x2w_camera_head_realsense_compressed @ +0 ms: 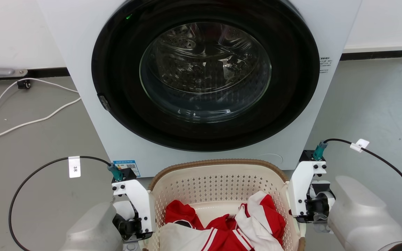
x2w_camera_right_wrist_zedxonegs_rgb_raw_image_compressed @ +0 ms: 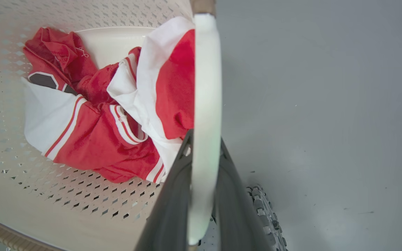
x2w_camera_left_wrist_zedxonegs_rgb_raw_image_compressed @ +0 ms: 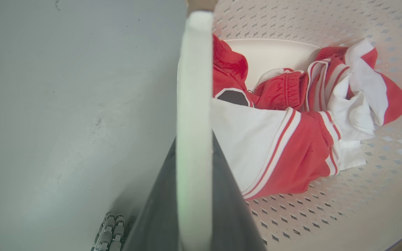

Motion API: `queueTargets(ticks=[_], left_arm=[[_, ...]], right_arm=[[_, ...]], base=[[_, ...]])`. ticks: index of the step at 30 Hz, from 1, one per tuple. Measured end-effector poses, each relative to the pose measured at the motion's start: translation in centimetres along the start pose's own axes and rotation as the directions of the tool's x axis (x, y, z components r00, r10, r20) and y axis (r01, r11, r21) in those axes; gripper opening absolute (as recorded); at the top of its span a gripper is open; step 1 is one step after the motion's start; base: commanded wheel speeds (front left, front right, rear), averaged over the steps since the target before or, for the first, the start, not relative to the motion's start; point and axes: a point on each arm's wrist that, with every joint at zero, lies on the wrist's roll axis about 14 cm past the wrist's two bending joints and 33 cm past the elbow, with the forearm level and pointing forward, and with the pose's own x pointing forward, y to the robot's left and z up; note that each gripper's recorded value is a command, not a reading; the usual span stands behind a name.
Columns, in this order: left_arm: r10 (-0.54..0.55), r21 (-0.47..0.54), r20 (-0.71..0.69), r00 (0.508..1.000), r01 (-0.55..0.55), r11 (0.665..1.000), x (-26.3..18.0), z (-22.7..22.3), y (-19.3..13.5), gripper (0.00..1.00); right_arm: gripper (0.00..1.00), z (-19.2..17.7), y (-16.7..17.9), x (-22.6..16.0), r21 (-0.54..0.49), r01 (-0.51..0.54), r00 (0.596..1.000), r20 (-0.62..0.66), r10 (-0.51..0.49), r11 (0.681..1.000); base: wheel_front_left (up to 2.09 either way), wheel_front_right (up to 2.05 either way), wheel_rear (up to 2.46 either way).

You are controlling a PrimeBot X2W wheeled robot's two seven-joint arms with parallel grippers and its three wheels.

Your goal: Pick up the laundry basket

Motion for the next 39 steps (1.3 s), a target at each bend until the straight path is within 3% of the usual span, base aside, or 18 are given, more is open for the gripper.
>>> queueTargets(ticks=[39], left_arm=[[0.0,-0.009,0.014,1.0,0.0,1.0,0.33,-0.19,0.09,0.0]], right_arm=[[0.0,-0.35,-0.12,0.32,0.02,0.002,1.0,-0.025,-0.001,1.0]], base=[[0.0,0.0,0.0]])
